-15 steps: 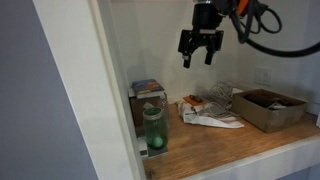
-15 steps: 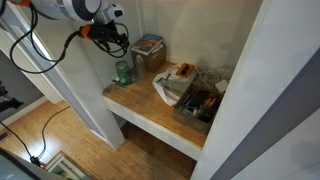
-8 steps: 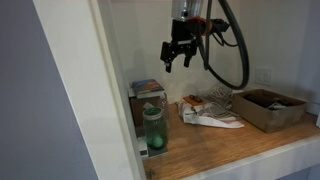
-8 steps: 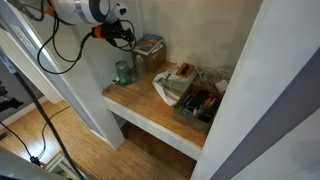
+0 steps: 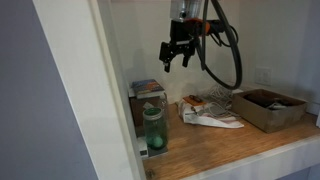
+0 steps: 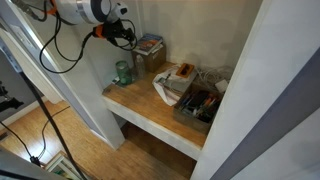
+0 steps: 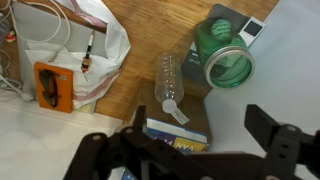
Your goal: Place the bottle of water next to the box
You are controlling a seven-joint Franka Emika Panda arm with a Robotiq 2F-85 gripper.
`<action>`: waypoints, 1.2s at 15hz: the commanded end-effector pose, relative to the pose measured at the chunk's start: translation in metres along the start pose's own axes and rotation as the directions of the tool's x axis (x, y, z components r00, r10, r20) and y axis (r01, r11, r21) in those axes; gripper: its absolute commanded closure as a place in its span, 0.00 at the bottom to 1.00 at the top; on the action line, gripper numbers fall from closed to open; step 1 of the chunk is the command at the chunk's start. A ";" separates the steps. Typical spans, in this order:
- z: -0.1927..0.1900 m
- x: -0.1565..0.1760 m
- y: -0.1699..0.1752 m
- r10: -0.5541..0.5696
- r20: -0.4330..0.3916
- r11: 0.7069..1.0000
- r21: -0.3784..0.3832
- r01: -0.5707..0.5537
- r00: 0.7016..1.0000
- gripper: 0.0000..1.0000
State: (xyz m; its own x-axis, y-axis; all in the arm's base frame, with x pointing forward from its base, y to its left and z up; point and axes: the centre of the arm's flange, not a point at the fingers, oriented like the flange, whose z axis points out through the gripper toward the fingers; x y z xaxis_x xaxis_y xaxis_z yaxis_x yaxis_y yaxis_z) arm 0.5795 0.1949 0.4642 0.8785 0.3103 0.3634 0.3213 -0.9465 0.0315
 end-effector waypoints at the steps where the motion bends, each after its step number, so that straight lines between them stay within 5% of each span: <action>1: 0.014 0.014 0.005 -0.015 -0.051 1.000 0.017 0.015 0.999 0.00; 18: 0.140 0.062 -0.001 -0.035 -0.126 0.997 0.061 0.043 0.991 0.00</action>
State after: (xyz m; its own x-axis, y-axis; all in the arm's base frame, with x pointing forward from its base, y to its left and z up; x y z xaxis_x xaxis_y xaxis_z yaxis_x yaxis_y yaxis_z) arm 0.6643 0.2215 0.3651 0.8265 0.3198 0.4632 0.3679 -0.9298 -0.0144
